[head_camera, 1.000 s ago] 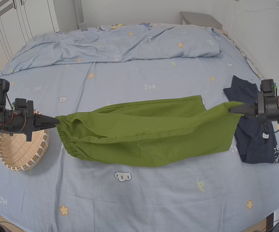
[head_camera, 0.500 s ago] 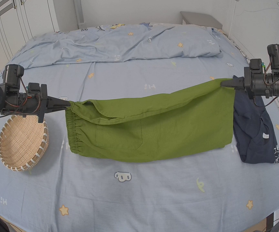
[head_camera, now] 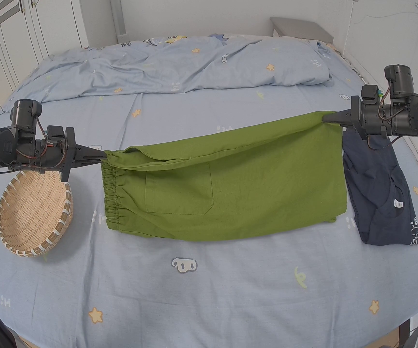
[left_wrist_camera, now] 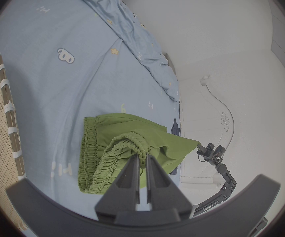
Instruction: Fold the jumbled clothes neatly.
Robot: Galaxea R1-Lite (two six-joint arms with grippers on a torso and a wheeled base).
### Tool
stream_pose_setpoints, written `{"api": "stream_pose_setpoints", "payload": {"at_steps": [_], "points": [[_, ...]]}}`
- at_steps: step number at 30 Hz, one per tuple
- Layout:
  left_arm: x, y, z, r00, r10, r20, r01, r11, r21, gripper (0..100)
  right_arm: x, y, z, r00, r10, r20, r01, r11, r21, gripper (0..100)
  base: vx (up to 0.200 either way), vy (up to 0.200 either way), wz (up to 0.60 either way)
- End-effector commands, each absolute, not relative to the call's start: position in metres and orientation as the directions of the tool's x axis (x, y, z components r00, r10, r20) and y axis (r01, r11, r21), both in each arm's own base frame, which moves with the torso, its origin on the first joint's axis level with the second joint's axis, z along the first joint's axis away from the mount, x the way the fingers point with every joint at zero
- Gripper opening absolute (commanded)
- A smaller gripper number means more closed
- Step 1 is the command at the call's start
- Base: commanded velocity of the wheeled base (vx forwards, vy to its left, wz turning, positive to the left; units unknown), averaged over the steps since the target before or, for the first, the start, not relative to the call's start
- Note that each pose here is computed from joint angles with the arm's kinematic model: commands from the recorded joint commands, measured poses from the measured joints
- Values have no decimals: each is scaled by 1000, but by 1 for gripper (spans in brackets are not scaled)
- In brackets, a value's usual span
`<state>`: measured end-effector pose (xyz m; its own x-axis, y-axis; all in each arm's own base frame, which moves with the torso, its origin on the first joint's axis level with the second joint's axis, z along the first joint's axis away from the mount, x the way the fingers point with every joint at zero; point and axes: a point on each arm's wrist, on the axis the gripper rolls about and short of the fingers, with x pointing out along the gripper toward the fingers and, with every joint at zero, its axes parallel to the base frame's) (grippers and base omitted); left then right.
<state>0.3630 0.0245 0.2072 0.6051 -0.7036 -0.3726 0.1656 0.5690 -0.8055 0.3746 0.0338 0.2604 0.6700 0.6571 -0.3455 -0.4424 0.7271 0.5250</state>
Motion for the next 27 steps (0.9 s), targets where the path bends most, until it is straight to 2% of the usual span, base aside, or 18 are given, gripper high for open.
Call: {"api": "stream_pose_setpoints", "payload": {"at_steps": [1, 27], "points": [[369, 27, 200, 604, -700, -381, 150, 570, -808, 0, 392, 30, 245, 667, 648, -366, -418, 733, 537, 0, 0, 0, 0], [397, 31, 179, 617, -666, -420, 100, 596, -797, 0, 440, 34, 197, 636, 650, -415, -382, 733, 562, 0, 0, 0, 0]]}}
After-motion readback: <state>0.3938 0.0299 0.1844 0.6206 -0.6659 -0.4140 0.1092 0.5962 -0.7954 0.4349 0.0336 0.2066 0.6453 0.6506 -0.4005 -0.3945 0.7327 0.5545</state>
